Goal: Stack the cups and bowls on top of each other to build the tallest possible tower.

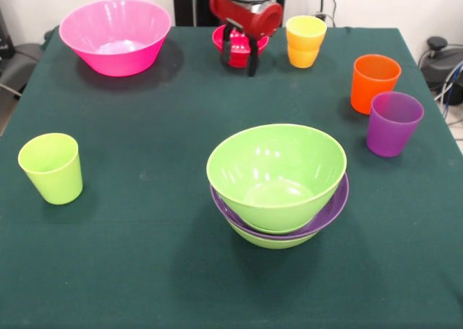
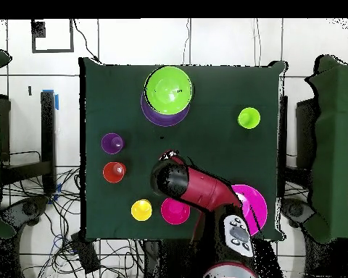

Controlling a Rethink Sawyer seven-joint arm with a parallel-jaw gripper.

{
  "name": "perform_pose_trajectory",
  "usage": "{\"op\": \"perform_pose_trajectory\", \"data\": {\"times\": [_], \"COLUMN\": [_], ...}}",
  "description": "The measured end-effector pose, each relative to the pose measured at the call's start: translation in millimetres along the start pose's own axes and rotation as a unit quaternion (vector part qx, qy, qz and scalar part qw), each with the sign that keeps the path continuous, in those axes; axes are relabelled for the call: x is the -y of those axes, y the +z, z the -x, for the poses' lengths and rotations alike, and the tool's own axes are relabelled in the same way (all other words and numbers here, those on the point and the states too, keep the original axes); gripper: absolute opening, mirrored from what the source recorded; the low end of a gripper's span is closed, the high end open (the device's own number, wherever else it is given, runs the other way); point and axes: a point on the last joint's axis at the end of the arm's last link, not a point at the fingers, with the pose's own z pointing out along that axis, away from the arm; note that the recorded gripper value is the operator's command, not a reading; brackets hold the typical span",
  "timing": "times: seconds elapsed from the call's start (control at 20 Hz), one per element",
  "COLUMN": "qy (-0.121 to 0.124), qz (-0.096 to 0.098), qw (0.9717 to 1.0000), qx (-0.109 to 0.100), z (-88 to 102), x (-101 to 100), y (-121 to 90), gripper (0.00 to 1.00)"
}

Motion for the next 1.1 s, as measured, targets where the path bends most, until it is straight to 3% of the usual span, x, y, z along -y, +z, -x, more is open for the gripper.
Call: {"op": "perform_pose_trajectory", "data": {"times": [0.2, 0.55, 1.1], "qy": [-0.012, -0.014, -0.007], "qz": [-0.005, -0.013, -0.039], "qw": [0.9999, 0.9998, 0.9983], "qx": [-0.003, -0.007, -0.044], "z": [-18.3, -28.3, -66.8], "x": [-1, 5, 35], "y": [-5, -6, -2], "gripper": [1.00, 1.00, 1.00]}}
